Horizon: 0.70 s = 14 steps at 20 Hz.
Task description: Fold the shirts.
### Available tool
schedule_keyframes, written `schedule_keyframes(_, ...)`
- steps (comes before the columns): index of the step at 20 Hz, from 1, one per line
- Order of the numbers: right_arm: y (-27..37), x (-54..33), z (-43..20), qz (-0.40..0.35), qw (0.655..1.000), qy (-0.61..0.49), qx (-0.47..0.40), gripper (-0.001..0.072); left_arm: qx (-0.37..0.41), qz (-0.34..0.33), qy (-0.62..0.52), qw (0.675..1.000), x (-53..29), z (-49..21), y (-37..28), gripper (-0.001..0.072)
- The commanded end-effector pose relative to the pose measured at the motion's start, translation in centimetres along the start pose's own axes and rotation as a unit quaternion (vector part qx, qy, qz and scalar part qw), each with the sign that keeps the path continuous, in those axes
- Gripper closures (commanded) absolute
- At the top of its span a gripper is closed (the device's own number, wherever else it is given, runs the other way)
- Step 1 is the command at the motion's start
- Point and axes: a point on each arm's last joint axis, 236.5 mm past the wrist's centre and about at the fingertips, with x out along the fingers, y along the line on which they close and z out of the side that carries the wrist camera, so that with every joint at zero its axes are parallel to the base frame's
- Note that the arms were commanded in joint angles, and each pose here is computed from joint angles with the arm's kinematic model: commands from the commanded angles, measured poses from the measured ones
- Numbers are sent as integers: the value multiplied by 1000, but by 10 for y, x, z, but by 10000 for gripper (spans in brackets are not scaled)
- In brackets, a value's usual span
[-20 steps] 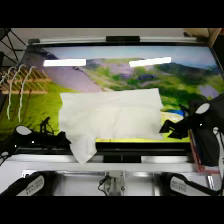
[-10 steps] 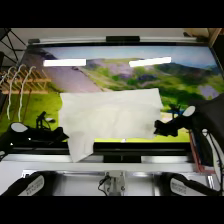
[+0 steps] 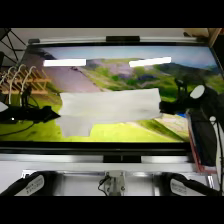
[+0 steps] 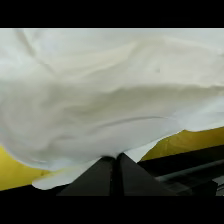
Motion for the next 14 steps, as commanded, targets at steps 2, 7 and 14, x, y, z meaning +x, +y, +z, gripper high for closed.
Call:
schedule_keyframes(2, 6, 9, 73, -21, 998, -53, -27, 642, 0, 3, -20, 1000, 5, 62, 6, 678)
schedule_keyframes(7, 1, 54, 106, -15, 999, -39, -1, 641, -26, -11, -24, 999, 31, 122, 19, 678)
schedule_keyframes(14, -9, 89, 89, -16, 1000, 8, 25, 447, -85, -13, 53, 995, 106, 107, 47, 278)
